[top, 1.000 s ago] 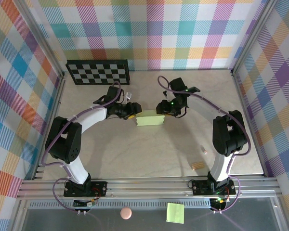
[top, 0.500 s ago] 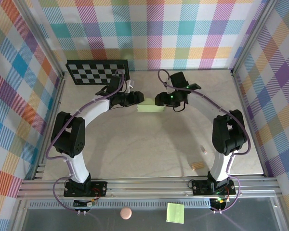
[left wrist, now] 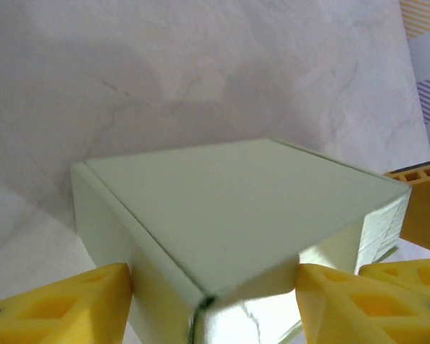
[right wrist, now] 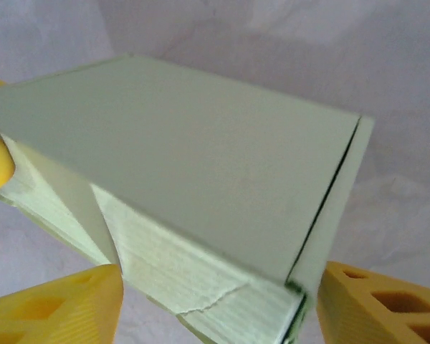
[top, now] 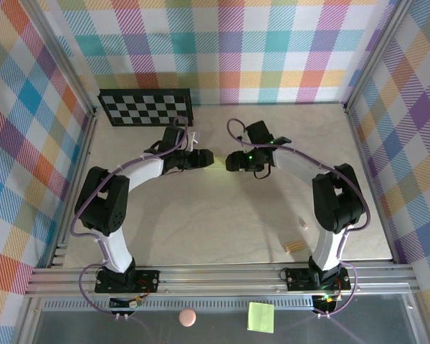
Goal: Fold the paper box
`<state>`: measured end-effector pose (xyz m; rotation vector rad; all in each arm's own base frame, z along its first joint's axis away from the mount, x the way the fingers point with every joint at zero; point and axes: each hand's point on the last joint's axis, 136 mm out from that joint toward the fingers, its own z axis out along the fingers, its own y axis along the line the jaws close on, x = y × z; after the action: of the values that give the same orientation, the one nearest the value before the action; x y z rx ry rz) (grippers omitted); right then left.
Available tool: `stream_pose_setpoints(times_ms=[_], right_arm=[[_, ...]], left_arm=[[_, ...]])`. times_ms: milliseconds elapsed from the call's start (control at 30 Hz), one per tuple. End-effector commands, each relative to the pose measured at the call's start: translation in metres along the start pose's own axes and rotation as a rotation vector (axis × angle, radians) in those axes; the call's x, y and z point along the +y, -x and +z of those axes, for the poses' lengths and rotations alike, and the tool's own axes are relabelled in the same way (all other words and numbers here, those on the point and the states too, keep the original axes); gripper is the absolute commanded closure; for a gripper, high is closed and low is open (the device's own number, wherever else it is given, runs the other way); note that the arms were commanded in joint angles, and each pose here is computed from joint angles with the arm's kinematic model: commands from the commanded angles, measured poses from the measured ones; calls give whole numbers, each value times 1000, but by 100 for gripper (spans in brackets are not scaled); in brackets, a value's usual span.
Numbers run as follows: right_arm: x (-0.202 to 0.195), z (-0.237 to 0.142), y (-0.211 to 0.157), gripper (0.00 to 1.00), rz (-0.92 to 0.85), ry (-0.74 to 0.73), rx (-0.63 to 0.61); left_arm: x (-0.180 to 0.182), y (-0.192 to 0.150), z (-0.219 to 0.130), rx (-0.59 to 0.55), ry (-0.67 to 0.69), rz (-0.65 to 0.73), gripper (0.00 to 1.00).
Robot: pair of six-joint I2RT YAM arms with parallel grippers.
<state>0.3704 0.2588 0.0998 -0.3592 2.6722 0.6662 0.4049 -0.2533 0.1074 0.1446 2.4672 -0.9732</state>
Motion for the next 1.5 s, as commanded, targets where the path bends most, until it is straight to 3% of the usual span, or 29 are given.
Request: stream_pose_setpoints(times_ms=[0,167,300,567,767,1133,1300,1467], right_arm=[[27,-1,-17,29,13,99,18],[18,10,-40,28,64,74,64],[0,11,-51,28,111,-18,94],[-23,-1,-43,33,181,-106,85],[-27,3,-30,44,235,-49,87],[-28,19,-16,50,270,5,116],[-22,24,-16,59,284,44,128],[-9,28,-8,65,281,91,121]], left_arm=[[-18,-25,-1,47,-67,-7,37],[-2,-53,2,92,-32,-54,36],[24,-68,-1,126,96,-74,35],[28,-50,-14,111,172,-35,33],[22,-23,-3,116,134,-18,39],[29,-32,17,225,123,-51,49],[24,-35,21,231,81,-62,59],[23,-34,18,228,79,-67,63]])
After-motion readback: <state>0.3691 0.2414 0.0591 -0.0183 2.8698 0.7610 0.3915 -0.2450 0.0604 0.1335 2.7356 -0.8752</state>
